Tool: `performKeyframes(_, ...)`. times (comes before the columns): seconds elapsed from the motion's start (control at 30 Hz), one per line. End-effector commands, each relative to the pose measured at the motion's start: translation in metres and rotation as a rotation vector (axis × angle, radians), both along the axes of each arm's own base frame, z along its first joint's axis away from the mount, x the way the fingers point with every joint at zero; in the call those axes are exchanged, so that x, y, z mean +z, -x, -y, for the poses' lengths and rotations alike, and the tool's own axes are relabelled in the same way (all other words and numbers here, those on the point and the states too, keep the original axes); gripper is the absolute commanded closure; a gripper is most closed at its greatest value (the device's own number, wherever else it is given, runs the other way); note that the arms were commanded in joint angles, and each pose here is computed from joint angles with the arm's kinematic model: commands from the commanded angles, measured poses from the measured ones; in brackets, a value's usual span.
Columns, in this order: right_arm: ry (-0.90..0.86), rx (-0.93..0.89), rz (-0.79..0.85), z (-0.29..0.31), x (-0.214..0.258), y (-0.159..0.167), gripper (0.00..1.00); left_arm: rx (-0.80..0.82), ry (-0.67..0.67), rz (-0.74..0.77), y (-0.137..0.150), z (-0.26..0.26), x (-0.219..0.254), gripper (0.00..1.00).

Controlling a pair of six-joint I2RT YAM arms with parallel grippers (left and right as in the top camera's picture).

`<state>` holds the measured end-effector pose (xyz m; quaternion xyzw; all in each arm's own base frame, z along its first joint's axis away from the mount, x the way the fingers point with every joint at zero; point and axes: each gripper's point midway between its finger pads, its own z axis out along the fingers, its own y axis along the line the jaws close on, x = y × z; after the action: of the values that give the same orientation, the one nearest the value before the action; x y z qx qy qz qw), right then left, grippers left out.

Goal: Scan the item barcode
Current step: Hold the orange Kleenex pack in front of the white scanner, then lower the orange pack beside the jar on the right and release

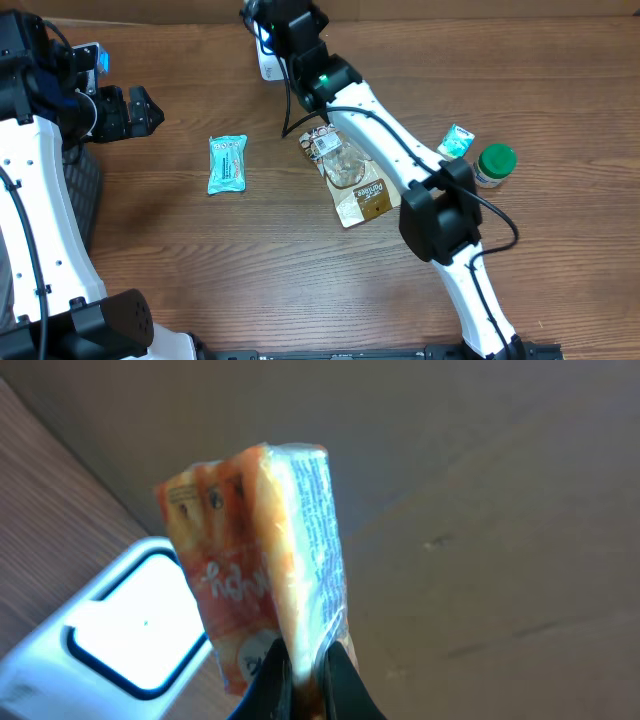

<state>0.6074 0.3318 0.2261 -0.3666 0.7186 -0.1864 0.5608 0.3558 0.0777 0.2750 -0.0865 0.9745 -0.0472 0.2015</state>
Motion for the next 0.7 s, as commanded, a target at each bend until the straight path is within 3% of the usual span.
performKeyframes(0.0,0.157,0.011,0.044,0.002,-0.019,-0.012,0.96,-0.024,-0.003,0.021,-0.001,0.003,0.006,0.0)
performKeyframes(0.3,0.214,0.059,0.046,-0.012,-0.075,-0.024,0.96,-0.024,-0.003,0.021,-0.002,0.003,0.006,0.01)
performKeyframes(0.67,0.156,0.061,0.053,-0.016,-0.073,-0.024,0.96,-0.024,-0.003,0.021,-0.002,0.003,0.006,0.01)
